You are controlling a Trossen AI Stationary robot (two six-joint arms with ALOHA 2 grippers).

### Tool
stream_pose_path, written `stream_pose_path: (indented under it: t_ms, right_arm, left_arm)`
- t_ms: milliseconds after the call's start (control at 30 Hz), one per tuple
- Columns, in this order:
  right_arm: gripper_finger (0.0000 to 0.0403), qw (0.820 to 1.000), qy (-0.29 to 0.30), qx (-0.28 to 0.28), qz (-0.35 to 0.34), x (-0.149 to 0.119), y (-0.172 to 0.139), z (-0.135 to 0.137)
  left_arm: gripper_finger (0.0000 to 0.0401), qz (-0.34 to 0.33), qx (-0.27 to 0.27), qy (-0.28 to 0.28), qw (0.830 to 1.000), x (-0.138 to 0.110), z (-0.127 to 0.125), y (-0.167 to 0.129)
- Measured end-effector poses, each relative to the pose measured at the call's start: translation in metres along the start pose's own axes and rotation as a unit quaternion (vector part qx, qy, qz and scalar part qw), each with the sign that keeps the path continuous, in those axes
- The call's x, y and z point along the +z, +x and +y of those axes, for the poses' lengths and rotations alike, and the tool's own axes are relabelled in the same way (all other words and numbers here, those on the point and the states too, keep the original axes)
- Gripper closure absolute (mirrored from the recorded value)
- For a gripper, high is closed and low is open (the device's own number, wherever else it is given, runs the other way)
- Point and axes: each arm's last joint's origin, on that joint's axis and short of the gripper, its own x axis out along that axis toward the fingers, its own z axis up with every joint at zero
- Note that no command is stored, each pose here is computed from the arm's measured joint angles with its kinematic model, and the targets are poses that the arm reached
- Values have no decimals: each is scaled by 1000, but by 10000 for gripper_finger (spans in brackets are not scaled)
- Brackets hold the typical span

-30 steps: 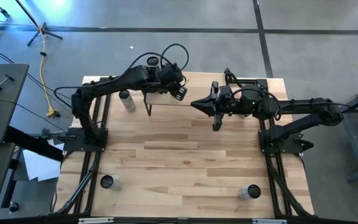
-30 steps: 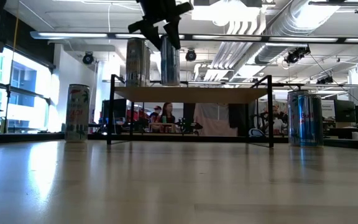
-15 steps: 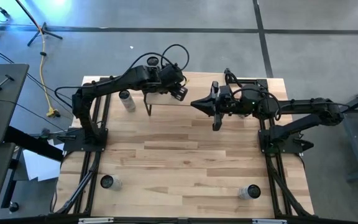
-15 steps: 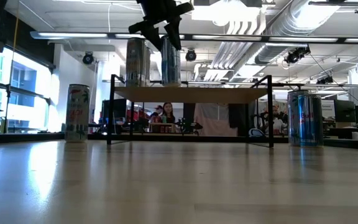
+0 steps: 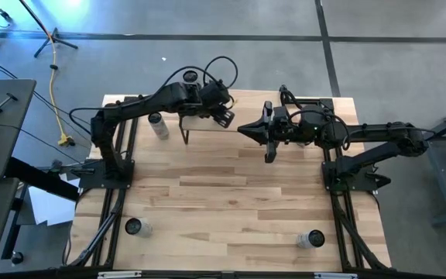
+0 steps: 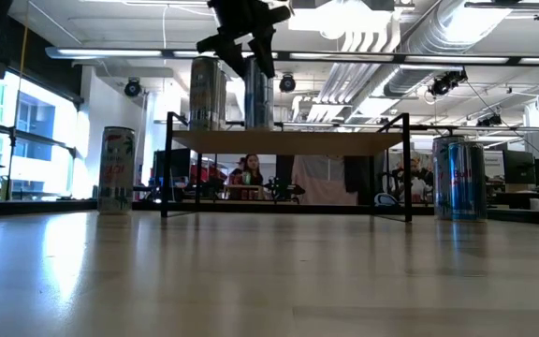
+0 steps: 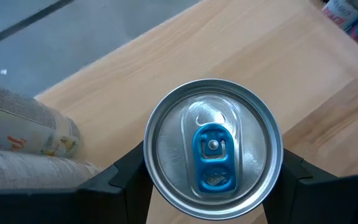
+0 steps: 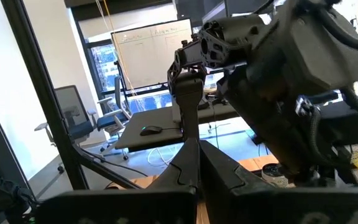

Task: Place canned beverage on shelf
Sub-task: Put the left blue soda can on the shelf

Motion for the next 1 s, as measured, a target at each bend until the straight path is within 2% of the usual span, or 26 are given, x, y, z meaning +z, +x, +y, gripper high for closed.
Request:
stream_pose_path:
  t_ms: [167,633,833,1000]
  right_arm:
    - [402,1000,2,0,0,0,0,0]
    - [402,1000,2,0,1,0,0,0]
    - [402,1000,2,0,1,0,0,0]
    - [402,1000,1,0,1,0,0,0]
  left_arm:
    - [196,7,2,-7,1000,1,-1,8]
    - [123,16,0,9,1000,-1,-2,11]
    - [108,19,-5,10,1000,-1,-2,10]
    - [105,4,-17,11,1000,7,-2,-2]
